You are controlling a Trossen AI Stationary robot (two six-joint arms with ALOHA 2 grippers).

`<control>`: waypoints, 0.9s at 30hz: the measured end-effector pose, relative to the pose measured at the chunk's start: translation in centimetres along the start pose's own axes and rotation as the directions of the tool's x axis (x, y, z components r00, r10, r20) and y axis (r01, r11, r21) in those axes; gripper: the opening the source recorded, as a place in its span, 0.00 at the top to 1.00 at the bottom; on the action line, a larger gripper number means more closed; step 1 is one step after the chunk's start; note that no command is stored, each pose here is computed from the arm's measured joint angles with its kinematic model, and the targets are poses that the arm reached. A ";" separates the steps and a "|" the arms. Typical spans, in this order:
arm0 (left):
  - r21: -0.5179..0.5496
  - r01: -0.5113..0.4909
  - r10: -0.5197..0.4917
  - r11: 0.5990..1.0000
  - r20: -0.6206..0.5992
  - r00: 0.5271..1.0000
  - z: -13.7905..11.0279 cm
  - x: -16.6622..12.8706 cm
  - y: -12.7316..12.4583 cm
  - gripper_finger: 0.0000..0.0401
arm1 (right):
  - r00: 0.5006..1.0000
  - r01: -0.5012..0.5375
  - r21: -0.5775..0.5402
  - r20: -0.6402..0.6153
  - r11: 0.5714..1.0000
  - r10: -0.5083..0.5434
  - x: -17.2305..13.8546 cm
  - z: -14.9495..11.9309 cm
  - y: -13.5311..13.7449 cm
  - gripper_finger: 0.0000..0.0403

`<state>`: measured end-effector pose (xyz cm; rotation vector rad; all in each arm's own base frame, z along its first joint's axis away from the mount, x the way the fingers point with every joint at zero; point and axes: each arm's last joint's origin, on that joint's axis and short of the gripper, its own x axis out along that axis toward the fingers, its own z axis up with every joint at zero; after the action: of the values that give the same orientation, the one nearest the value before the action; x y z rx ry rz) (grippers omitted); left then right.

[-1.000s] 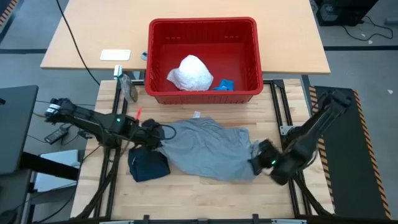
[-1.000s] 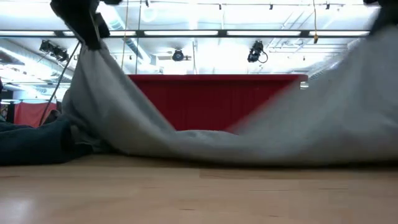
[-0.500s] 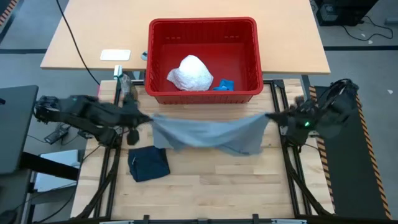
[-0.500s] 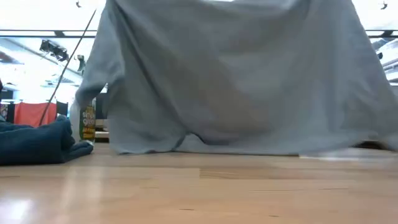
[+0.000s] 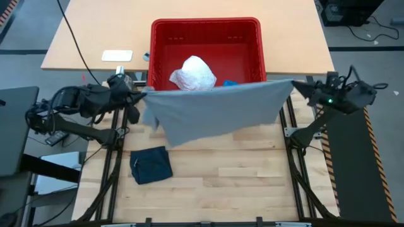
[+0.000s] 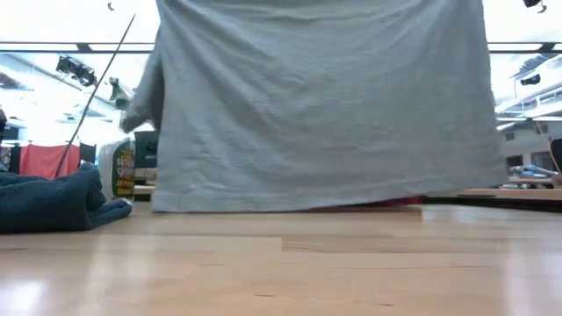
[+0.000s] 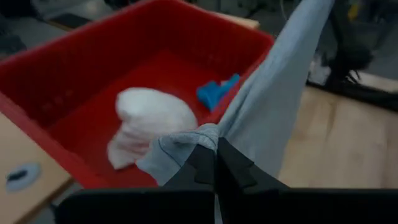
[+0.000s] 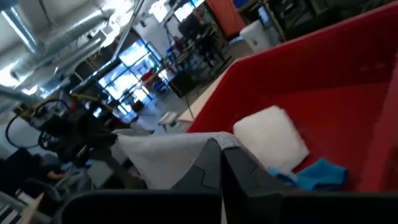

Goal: Fold laundry
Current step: Fold the gray shirt

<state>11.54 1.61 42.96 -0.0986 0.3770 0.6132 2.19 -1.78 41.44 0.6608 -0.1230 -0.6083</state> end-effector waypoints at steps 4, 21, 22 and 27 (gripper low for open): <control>-0.026 0.038 -0.035 0.999 0.091 0.995 1.6 -0.1 0.6 1.00 | 1.000 -0.016 0.016 -0.003 1.000 0.016 -0.4 0.6 -0.9 1.00; -0.346 0.350 -0.492 0.871 -0.604 0.627 -11.9 5.5 -11.1 1.00 | 0.507 0.136 0.251 -0.848 0.958 0.151 2.4 -18.9 -0.3 1.00; -0.360 0.347 -0.500 0.866 -0.620 0.604 -13.0 5.2 -11.7 1.00 | 0.479 0.136 0.286 -0.857 0.949 0.189 2.5 -20.2 0.1 1.00; -0.396 0.331 -0.516 0.856 -0.667 0.537 -16.0 3.9 -13.4 1.00 | 0.382 0.145 0.395 -0.868 0.907 0.317 1.6 -23.3 1.7 1.00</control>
<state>17.21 -10.41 26.40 -0.6760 1.0770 0.0722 11.23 10.98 23.97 1.3429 0.8250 0.0010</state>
